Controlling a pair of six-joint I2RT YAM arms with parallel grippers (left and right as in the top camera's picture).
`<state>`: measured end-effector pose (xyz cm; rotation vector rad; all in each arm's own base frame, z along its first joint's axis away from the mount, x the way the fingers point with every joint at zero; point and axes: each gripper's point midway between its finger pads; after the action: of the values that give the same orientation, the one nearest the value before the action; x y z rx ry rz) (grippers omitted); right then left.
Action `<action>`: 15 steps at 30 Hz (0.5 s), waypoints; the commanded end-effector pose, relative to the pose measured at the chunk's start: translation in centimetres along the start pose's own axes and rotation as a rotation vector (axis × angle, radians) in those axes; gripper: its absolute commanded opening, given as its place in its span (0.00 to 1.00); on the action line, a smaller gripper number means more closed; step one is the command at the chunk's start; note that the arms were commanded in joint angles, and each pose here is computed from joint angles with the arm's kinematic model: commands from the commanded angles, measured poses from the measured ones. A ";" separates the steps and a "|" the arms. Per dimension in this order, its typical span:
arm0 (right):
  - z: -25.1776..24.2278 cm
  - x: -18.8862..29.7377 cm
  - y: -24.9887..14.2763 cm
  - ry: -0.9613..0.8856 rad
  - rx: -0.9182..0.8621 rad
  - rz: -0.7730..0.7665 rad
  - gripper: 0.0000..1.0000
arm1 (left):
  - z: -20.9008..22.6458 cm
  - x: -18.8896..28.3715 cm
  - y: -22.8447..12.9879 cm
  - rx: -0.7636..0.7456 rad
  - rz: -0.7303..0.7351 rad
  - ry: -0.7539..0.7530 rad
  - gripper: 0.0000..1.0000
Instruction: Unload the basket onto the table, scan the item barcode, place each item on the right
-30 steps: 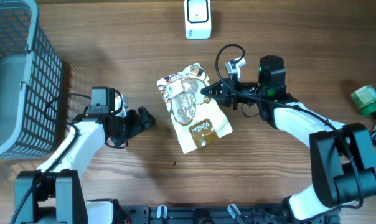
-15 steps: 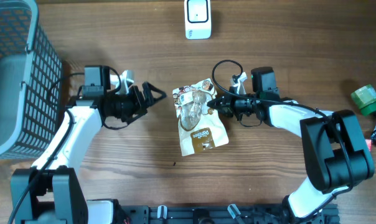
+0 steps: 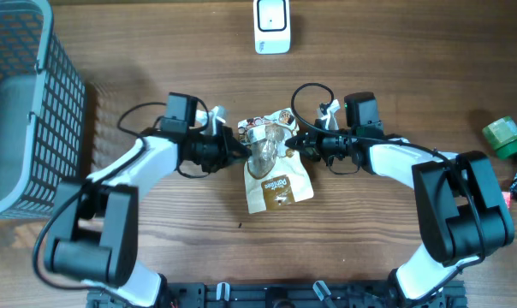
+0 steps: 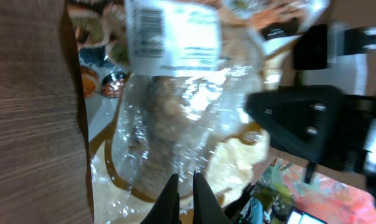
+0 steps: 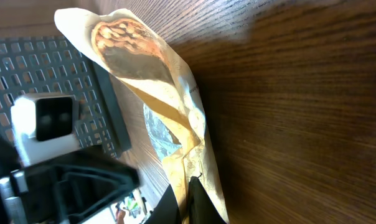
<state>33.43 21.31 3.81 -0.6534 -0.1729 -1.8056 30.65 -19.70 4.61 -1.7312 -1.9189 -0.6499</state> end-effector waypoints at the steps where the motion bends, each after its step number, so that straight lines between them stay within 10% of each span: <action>1: -0.6 -0.4 0.0 -0.014 -0.021 0.002 0.05 | 1.4 -1.8 -1.5 0.093 0.072 0.001 0.04; 10: -0.4 -0.4 -0.4 -0.003 -0.040 0.022 0.05 | 4.2 -3.6 -2.7 0.176 0.111 0.031 0.04; 12: -0.3 -0.3 -0.5 0.002 -0.043 0.031 0.38 | 4.8 -4.0 -2.9 0.205 0.114 0.033 0.04; 14: -0.1 -0.3 -0.7 0.009 -0.042 0.042 0.99 | 5.3 -4.4 -3.1 0.218 0.122 0.037 0.04; 15: -0.1 -0.3 -0.8 0.013 -0.041 0.048 1.00 | 5.5 -4.5 -3.2 0.223 0.127 0.040 0.04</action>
<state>33.30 21.38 3.88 -0.6725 -0.1397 -1.8044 28.99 -20.35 -0.47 -1.7154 -1.8244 -0.4670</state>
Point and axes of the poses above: each gripper's point midway between its finger pads, its own x axis back along the fingers, its own z axis along the line the jaws close on, y = z × x, and after that the axes turned 8 degrees about -x, right-handed
